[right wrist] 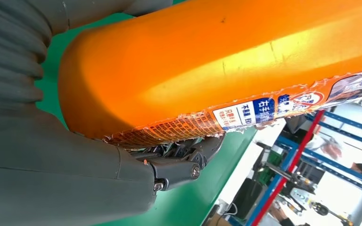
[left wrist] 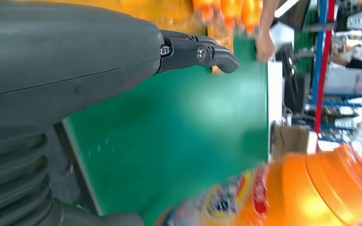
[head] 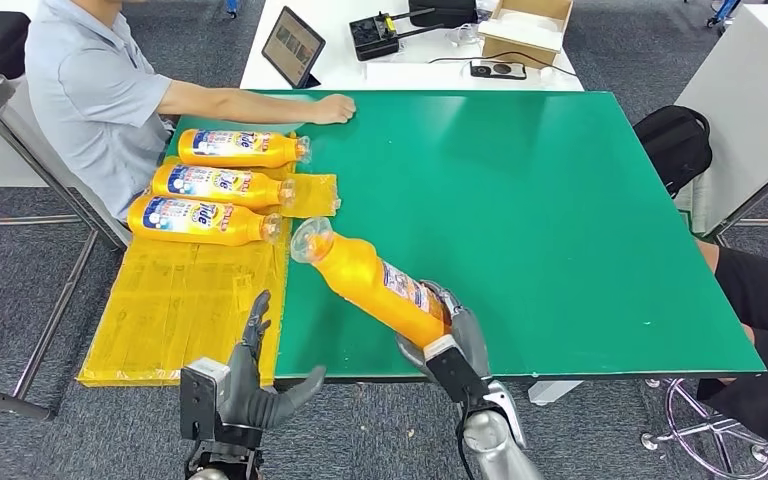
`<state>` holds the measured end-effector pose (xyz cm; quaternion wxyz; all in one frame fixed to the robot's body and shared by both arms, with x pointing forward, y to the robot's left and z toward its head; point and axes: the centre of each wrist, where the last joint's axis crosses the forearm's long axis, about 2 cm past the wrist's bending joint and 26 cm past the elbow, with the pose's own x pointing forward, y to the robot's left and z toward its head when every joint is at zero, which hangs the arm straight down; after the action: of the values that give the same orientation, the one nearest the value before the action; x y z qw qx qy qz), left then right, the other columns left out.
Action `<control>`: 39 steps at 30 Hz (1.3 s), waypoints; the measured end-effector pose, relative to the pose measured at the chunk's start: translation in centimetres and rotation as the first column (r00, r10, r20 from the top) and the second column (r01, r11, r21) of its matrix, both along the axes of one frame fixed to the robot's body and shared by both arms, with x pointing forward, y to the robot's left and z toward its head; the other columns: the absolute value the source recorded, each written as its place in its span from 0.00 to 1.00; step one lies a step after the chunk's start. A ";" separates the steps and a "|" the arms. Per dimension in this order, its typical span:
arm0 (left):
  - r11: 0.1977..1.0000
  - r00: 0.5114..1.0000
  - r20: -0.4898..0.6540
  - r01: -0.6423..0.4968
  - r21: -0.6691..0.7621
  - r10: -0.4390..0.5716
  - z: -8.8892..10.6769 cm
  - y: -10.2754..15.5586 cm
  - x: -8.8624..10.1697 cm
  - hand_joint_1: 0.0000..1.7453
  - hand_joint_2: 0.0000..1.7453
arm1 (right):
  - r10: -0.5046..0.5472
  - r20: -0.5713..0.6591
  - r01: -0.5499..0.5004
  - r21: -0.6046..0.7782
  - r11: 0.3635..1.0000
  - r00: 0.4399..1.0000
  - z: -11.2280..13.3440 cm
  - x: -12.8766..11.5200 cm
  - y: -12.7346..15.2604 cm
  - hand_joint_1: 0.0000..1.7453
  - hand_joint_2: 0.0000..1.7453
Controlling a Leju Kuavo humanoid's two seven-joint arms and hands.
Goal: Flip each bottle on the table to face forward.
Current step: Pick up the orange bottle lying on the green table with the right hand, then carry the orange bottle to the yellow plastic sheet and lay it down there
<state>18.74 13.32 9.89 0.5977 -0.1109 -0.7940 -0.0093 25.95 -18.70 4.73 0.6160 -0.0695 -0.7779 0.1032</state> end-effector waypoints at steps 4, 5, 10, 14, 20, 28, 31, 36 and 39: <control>0.990 0.993 -0.012 0.118 -0.074 -0.120 0.2 -0.7 -0.7 0.00 1.00 | 0.012 0.043 -0.011 -0.023 1.000 0.999 0.1 -0.1 0.4 1.00 1.00; 0.985 0.989 -0.015 0.145 -0.095 -0.147 0.3 -0.9 -0.8 0.00 1.00 | 0.024 0.057 -0.022 -0.032 0.999 0.998 0.2 -0.1 0.7 1.00 1.00; 0.950 0.967 -0.016 0.247 -0.191 -0.254 0.8 -1.4 -0.7 0.00 1.00 | 0.124 0.124 -0.112 -0.105 0.988 0.984 0.3 0.1 3.5 1.00 1.00; 0.949 0.961 -0.034 0.265 -0.171 -0.274 1.3 -1.4 0.0 0.00 1.00 | 0.202 0.135 -0.186 -0.128 0.974 0.970 -0.1 -0.2 5.8 1.00 1.00; 0.948 0.958 -0.054 0.270 -0.169 -0.283 1.7 -1.6 0.9 0.00 1.00 | 0.305 0.110 -0.290 -0.131 0.948 0.946 -0.3 -1.3 9.1 1.00 1.00; 0.951 0.974 -0.048 0.204 -0.231 -0.220 1.9 -1.6 1.3 0.01 1.00 | 0.377 0.084 -0.369 -0.095 0.924 0.922 -0.4 -1.8 10.8 1.00 1.00; 0.956 0.986 -0.028 0.155 -0.248 -0.167 2.2 -1.8 1.3 0.73 1.00 | 0.385 0.073 -0.379 -0.080 0.922 0.920 -0.4 -1.9 11.1 0.99 1.00; 0.944 0.992 -0.008 0.117 -0.310 -0.126 2.6 -1.9 1.5 1.00 1.00 | 0.408 0.050 -0.405 -0.059 0.912 0.912 -0.4 -1.8 11.5 0.01 0.75; 0.930 0.992 0.000 0.115 -0.349 -0.122 2.9 -1.7 1.7 1.00 1.00 | 0.444 0.014 -0.443 -0.047 0.895 0.896 -0.8 -2.2 11.7 0.00 0.00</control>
<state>20.39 11.59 12.79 0.5755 -0.2629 -0.7684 0.0966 23.77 -7.05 3.95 0.5652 0.0950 -0.7783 0.2566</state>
